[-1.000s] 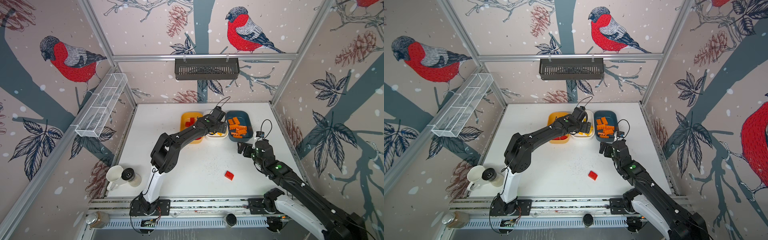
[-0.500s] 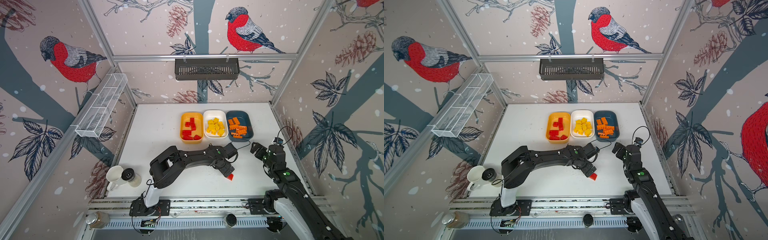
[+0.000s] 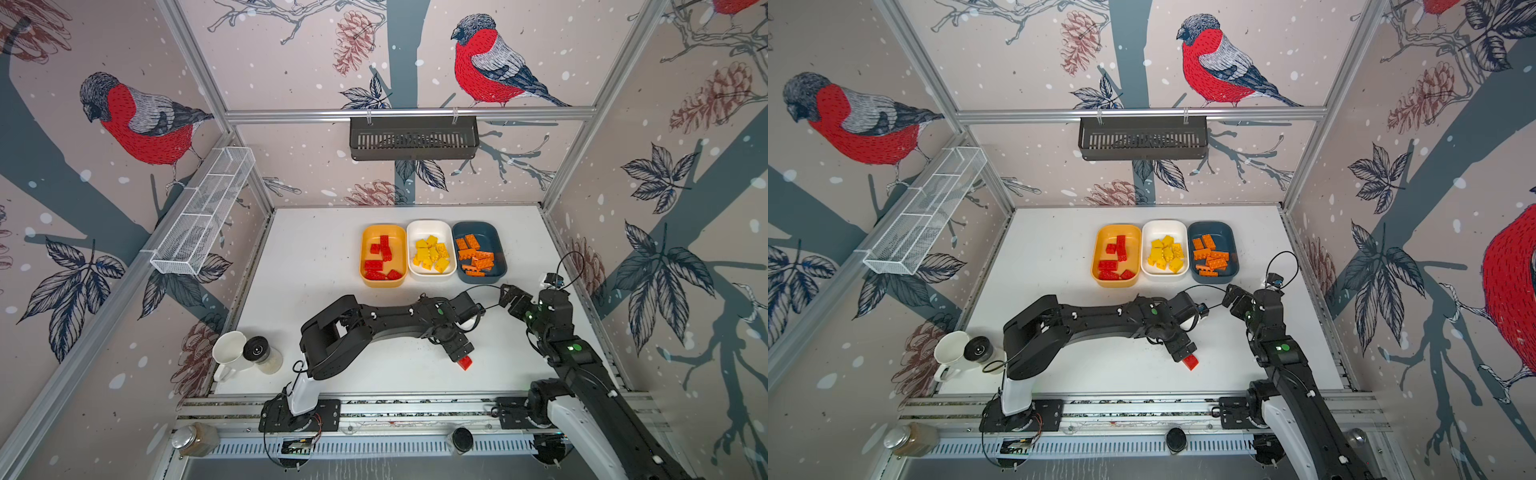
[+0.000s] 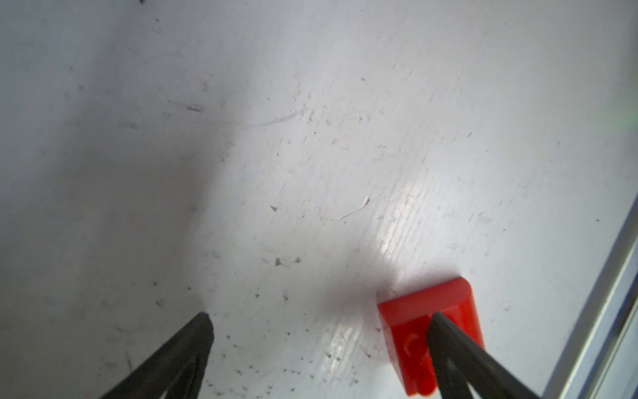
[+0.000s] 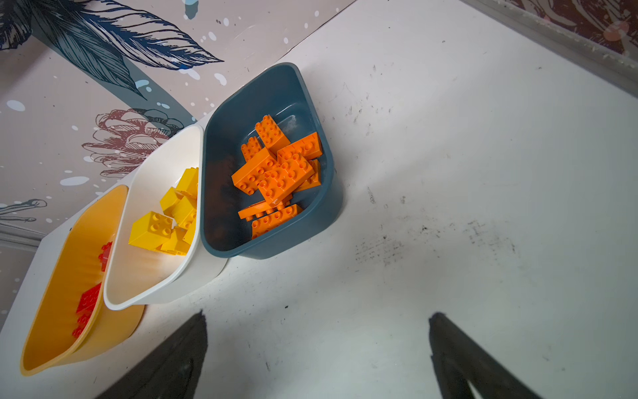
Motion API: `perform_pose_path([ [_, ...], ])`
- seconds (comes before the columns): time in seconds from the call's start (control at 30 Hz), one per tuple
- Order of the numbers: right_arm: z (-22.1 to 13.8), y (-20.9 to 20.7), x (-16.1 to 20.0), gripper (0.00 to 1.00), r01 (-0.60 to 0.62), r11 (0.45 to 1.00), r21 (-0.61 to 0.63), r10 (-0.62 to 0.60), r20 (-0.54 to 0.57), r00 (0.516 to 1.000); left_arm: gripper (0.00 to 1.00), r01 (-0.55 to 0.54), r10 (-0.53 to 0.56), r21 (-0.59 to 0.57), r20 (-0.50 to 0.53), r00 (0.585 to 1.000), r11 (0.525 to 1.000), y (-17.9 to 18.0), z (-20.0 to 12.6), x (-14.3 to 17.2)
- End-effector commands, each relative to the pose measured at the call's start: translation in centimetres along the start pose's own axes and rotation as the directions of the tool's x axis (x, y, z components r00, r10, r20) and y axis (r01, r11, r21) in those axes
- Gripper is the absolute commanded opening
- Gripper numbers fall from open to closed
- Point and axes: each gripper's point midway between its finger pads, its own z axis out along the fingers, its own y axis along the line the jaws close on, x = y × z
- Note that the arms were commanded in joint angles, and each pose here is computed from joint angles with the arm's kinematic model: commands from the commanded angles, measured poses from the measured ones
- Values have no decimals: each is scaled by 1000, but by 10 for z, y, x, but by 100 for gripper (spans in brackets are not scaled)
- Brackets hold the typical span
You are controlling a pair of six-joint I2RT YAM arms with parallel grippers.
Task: Sort the legos into containers by color
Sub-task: Move the lego to the bottom-center of the table, then pick up the lego from the middle-left of the table.
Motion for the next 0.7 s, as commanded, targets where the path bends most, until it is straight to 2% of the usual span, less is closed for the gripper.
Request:
perform_pose_path([
  [0.0,-2,3,-1,99,13,1000,-16,-13,0,1000,96,-220,217,67,45,975,973,-14,-14,-2],
  [0.17,-3,5,-5,99,14,1000,-25,-13,16,1000,96,-479,476,48,65,877,876,-20,-29,1],
  [0.23,-3,6,-6,99,15,1000,-25,-14,21,1000,95,-603,599,39,83,797,797,-29,-31,5],
  [0.3,-3,5,-6,100,16,1000,-24,-15,23,1000,96,-675,676,-38,58,734,737,-28,-24,3],
  [0.37,-3,5,-5,100,16,1000,-24,-16,21,1000,94,-701,703,-63,23,711,711,-25,-15,-3],
  [0.43,-3,5,-5,99,18,999,-26,-18,21,1000,91,-722,722,-40,-10,692,691,-25,-5,-7],
  [0.53,-3,6,-7,99,27,999,-26,-26,28,999,87,-775,773,-18,-55,631,631,-31,10,-2],
  [0.67,-3,4,-7,99,39,999,-17,-38,26,999,79,-776,777,54,-75,625,629,-38,23,8],
])
